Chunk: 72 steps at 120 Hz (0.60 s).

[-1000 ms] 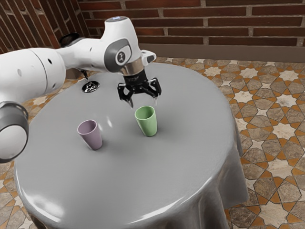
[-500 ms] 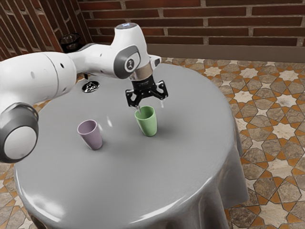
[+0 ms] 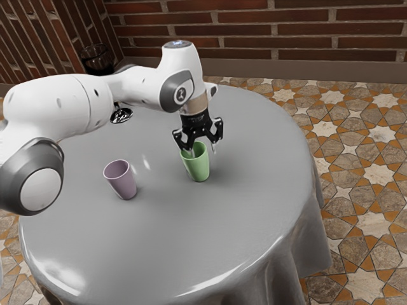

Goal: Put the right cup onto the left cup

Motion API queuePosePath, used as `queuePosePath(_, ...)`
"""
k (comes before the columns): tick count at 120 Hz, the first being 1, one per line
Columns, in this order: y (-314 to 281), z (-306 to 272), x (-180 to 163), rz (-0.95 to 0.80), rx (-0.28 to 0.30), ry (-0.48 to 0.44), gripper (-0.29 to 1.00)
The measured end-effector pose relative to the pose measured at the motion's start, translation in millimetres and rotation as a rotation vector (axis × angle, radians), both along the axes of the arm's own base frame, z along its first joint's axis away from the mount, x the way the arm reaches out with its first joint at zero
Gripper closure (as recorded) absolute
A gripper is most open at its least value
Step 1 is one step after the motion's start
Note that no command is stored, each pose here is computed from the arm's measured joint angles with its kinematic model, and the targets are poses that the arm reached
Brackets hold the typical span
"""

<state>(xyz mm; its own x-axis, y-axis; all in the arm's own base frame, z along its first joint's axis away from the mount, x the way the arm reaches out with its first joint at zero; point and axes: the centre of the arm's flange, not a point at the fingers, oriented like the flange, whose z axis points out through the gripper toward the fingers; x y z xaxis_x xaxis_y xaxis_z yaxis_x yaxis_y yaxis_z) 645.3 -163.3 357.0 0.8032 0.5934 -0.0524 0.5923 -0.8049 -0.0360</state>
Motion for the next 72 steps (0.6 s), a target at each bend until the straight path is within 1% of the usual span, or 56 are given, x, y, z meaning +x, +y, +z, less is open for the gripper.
queuePosePath(16, 1.5, -4.2, 0.6, 0.02, 0.002, 0.002, 0.4)
queuePosePath(32, 4.3, -7.8, 0.9, 0.036, 0.006, 0.005, 0.58)
queuePosePath(43, 6.2, -8.7, 1.4, 0.047, 0.006, 0.006, 0.66)
queuePosePath(58, 6.3, -8.6, 1.7, 0.056, 0.005, 0.005, 0.72)
queuePosePath(72, 5.5, -7.3, 1.8, 0.061, 0.005, 0.003, 0.76)
